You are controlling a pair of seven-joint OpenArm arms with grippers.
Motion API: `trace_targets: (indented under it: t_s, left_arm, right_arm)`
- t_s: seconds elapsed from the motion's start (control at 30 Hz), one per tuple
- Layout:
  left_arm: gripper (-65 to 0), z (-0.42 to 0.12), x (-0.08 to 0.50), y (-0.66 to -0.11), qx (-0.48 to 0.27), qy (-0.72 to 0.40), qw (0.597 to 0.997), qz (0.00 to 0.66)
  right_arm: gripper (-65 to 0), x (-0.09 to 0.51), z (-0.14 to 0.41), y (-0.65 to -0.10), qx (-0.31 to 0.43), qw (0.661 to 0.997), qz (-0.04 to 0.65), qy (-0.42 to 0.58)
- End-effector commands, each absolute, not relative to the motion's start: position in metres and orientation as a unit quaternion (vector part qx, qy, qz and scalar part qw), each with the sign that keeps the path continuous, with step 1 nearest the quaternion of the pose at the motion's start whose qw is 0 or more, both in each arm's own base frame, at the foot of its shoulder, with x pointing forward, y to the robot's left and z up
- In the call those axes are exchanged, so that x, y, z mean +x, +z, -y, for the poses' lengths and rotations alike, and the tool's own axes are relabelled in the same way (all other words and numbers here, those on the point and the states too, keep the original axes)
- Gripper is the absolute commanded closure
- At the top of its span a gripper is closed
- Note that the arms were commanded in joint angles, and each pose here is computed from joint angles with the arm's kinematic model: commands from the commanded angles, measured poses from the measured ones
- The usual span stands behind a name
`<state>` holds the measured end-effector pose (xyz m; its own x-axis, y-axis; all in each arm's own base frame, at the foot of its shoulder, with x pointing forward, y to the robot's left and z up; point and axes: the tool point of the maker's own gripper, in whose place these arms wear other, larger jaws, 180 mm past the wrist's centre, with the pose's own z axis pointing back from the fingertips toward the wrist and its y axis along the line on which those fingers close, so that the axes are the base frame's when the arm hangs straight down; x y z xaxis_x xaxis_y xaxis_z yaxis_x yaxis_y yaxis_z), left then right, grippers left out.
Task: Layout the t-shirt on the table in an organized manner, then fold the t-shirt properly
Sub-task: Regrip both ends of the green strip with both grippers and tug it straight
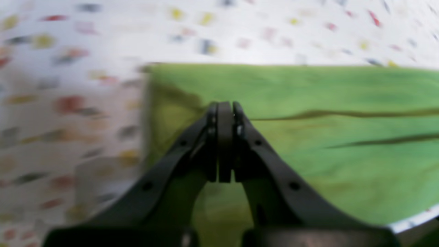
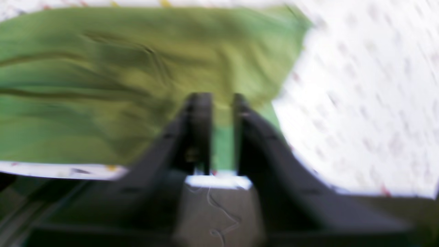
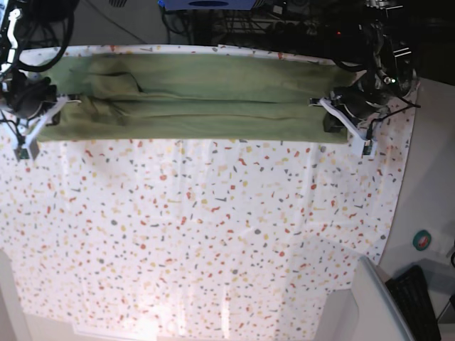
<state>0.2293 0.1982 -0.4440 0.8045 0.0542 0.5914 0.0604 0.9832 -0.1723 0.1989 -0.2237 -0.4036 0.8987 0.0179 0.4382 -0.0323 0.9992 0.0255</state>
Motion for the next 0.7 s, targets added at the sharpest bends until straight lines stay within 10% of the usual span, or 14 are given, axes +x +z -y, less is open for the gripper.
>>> trace_targets:
  t_s: [0.0, 0.23, 0.67]
  left_arm:
    - [0.0, -0.194, 0.240, -0.435, -0.099, -0.007, 0.938, 0.332]
    - [0.0, -0.192, 0.236, -0.449, -0.106, 0.000, 0.943, 0.315]
    - [0.0, -0.195, 0.231, -0.443, -0.099, -0.008, 0.943, 0.318]
  right_arm:
    - [0.0, 0.204, 0.220, -0.399, 0.019, 0.972, 0.235, 0.023]
    - [0.0, 0.176, 0.221, -0.465, 0.052, 0.987, 0.147, -0.029]
    - [0.0, 0.194, 0.264, -0.432, 0.003, 0.974, 0.222, -0.045]
